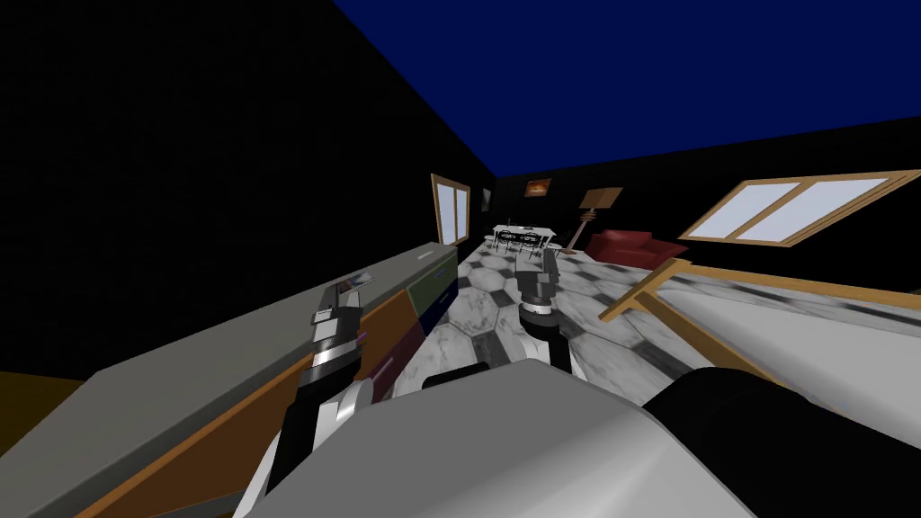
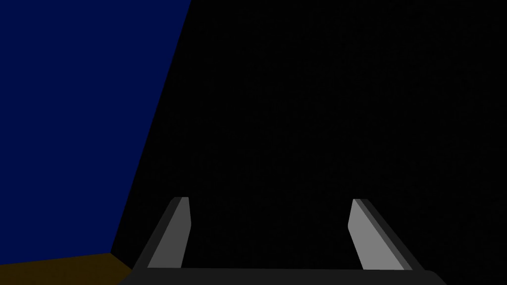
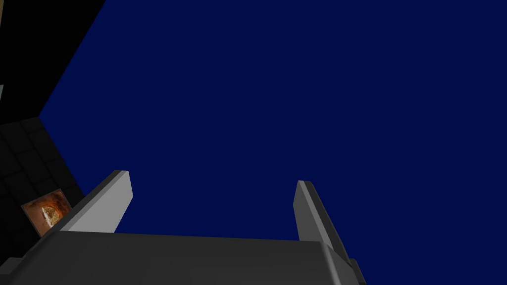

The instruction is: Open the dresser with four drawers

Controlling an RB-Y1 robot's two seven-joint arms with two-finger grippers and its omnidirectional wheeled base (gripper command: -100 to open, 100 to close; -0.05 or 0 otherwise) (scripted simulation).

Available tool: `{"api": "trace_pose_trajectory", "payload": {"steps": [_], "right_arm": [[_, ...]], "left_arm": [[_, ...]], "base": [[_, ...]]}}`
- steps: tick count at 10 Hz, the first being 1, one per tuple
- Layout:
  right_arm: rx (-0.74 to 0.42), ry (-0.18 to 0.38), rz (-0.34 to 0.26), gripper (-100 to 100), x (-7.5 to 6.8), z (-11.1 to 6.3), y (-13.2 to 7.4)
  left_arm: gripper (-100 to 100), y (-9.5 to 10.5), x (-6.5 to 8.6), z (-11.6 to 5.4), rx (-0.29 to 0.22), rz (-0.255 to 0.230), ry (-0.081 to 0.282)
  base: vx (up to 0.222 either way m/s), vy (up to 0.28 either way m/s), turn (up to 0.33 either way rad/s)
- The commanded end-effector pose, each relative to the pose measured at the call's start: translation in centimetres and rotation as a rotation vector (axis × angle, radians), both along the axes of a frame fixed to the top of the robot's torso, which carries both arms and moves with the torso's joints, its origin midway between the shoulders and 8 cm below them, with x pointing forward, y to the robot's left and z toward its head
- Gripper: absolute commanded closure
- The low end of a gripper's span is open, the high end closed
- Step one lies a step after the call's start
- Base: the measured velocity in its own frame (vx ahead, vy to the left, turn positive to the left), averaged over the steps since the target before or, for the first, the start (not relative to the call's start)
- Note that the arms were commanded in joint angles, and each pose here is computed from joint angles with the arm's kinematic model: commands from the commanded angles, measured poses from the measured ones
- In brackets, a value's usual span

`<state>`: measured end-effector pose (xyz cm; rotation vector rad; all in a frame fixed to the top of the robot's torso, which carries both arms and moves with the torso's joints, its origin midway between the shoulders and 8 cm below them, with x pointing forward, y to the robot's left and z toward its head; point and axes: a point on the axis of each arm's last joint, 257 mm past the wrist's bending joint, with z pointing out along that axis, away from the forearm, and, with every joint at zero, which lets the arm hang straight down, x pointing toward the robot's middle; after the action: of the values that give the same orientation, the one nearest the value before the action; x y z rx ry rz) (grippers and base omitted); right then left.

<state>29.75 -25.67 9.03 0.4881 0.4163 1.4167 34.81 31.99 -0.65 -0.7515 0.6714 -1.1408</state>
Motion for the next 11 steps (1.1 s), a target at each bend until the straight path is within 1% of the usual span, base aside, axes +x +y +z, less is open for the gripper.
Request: {"api": "trace_pose_trajectory", "payload": {"steps": [1, 3, 4, 5, 6, 7, 11], "right_arm": [[0.000, 0.000, 0.000, 0, 0.0, 0.0, 0.0], [0.000, 0.000, 0.000, 0, 0.0, 0.0, 0.0], [0.000, 0.000, 0.000, 0, 0.0, 0.0, 0.0], [0.000, 0.000, 0.000, 0, 0.0, 0.0, 0.0], [0.000, 0.001, 0.000, 0, 0.0, 0.0, 0.0], [0.000, 0.001, 0.000, 0, 0.0, 0.0, 0.0], [0.000, 0.001, 0.000, 0, 0.0, 0.0, 0.0]], "left_arm": [[0, 0.0, 0.0, 0.0, 0.000, 0.000, 0.000], [0, 0.0, 0.0, 0.0, 0.000, 0.000, 0.000], [-100, -0.1, 0.4, -0.5, 0.023, -0.017, 0.018], [-100, 0.0, 0.7, -0.8, 0.032, -0.024, 0.028], [-100, 0.3, 1.2, -1.6, 0.043, -0.035, 0.051], [-100, 0.6, 1.5, -2.1, 0.044, -0.039, 0.064], [-100, 2.2, 2.9, -4.6, 0.022, -0.039, 0.120]], "base": [[0.000, 0.000, 0.000], [0.000, 0.000, 0.000], [0.044, -0.035, 0.033], [0.057, -0.071, 0.043], [0.119, -0.110, 0.077], [0.150, -0.120, 0.076], [0.143, -0.106, 0.064]]}}
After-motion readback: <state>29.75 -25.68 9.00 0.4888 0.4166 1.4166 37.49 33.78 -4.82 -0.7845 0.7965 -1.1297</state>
